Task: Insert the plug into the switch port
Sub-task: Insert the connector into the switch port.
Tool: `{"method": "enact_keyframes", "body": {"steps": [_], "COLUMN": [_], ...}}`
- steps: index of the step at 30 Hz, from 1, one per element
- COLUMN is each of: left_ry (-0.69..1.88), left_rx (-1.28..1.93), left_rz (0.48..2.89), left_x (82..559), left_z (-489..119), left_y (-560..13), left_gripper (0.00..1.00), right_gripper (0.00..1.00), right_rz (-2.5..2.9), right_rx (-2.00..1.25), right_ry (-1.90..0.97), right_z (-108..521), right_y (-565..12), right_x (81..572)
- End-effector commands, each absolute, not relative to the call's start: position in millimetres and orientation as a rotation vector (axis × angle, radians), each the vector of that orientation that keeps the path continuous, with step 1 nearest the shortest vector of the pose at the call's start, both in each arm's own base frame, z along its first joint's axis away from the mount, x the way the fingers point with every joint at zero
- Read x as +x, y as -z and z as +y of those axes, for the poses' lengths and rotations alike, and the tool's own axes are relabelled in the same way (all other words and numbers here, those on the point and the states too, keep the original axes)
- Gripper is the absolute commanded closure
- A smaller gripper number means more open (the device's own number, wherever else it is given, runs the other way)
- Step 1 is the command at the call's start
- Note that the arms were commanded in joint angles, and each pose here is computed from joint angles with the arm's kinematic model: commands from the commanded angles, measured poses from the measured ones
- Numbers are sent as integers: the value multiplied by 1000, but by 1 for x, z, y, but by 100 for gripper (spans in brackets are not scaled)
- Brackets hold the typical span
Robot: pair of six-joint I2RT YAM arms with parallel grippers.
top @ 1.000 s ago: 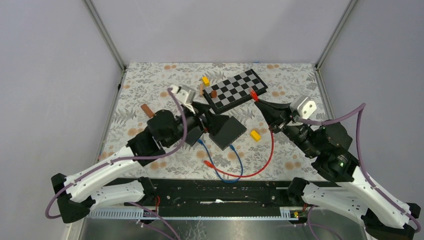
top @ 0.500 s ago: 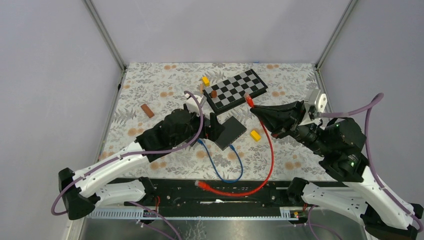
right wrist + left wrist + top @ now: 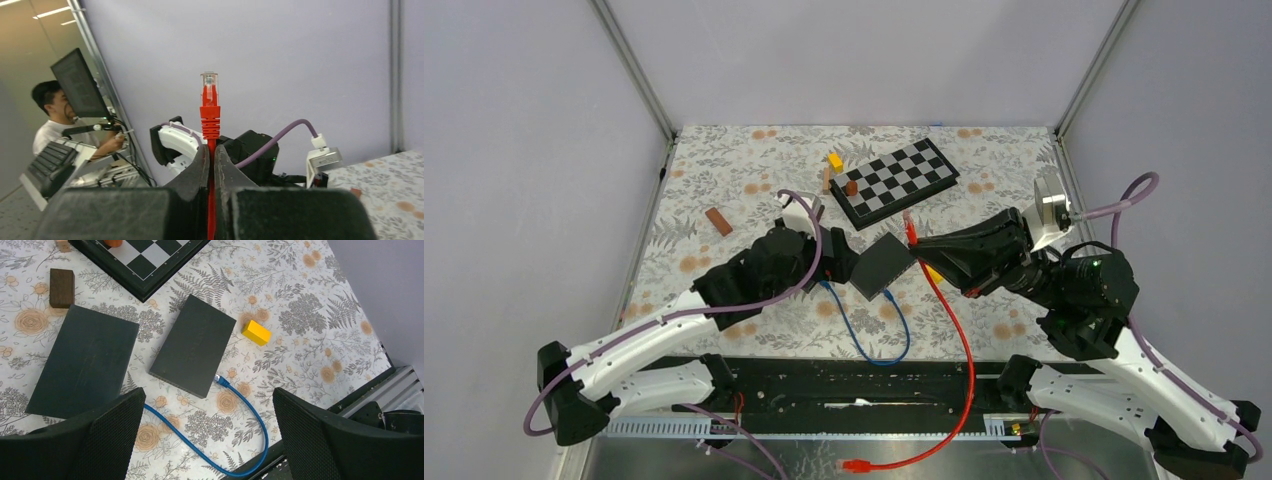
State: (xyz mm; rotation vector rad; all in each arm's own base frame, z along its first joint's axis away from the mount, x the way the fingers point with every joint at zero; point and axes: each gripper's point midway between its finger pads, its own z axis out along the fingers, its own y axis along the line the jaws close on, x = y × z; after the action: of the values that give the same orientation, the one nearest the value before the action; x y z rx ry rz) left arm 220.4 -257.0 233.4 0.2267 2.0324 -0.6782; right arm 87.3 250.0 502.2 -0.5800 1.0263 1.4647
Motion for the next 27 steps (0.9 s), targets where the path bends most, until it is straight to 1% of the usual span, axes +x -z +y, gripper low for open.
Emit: {"method": "enact_keyframes", "body": {"steps": [1, 11, 17, 22, 25, 27], "left_ry": [676, 688, 702, 640, 724, 746], "left_rx": [185, 274, 304, 230, 208, 115], "left_rz": [1967, 1934, 1894, 1888, 1922, 1951], "left_x": [227, 223, 218, 229, 241, 261], "left_z": [-252, -254, -250, -235, -234, -220], "left_y": [-247, -246, -250, -250, -249, -241], "left_gripper": [1, 1, 1, 1, 1, 1], "right_gripper": [100, 100, 100, 100, 100, 100], "right_rz": [926, 891, 903, 1078, 1261, 1370], "right_rx": [-534, -640, -745, -770, -702, -648], "right_ry": [-1616, -1682, -1599, -1404, -1252, -1137], "right_z": [245, 258, 266, 272, 268, 261], "right_y": [-521, -510, -492, -451, -413, -387], "right_x": [72, 60, 60, 87, 116, 135]}}
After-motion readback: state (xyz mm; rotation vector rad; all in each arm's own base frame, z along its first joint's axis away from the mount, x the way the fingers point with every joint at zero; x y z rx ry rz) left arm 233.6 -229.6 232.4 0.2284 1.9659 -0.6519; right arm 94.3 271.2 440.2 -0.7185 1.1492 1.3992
